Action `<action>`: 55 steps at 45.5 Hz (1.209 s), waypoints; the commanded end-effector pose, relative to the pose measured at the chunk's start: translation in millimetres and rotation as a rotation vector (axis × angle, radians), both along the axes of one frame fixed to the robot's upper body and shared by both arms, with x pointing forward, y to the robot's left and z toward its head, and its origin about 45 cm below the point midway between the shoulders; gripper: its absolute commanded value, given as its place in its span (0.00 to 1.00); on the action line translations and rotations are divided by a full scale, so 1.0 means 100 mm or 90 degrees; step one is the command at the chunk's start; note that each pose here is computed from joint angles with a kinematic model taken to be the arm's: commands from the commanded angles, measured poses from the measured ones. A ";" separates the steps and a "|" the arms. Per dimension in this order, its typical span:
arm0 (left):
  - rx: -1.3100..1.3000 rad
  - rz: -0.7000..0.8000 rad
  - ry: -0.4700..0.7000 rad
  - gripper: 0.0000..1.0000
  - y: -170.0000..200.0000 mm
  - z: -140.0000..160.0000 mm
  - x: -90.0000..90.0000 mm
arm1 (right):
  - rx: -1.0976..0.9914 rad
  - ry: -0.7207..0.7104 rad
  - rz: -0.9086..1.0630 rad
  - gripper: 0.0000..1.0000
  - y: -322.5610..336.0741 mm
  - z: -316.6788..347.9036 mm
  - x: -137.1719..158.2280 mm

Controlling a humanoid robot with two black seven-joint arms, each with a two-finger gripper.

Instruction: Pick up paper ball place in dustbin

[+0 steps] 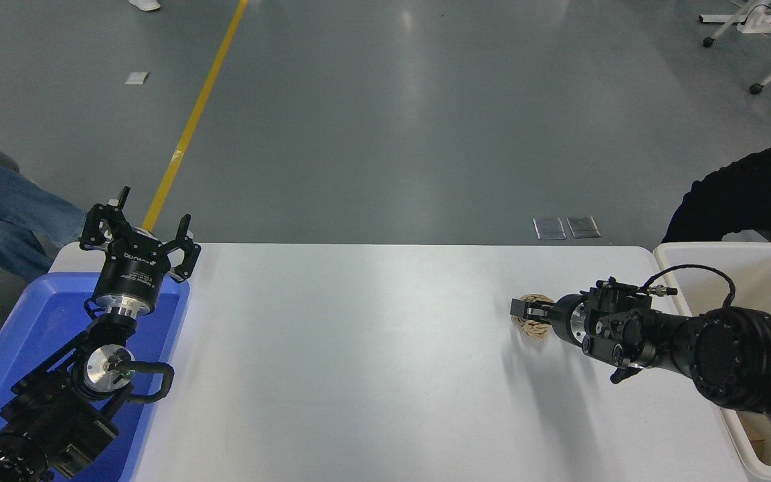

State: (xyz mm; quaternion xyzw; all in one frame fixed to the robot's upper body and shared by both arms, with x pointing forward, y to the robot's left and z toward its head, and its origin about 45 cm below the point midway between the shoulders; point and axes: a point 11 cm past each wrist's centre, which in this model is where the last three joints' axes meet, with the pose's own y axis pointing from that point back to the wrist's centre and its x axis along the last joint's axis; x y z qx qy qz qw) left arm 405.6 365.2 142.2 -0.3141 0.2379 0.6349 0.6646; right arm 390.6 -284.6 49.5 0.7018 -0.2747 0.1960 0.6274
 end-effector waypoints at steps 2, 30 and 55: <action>0.000 0.000 -0.001 0.98 0.00 0.00 0.00 | -0.002 -0.011 0.009 0.00 0.04 -0.04 -0.03; 0.000 -0.001 0.000 0.98 0.00 0.00 0.00 | -0.073 -0.013 0.028 0.00 -0.54 0.85 0.35; 0.000 -0.001 0.000 0.98 0.00 0.00 0.00 | -0.049 0.110 0.056 0.00 -0.39 2.85 0.52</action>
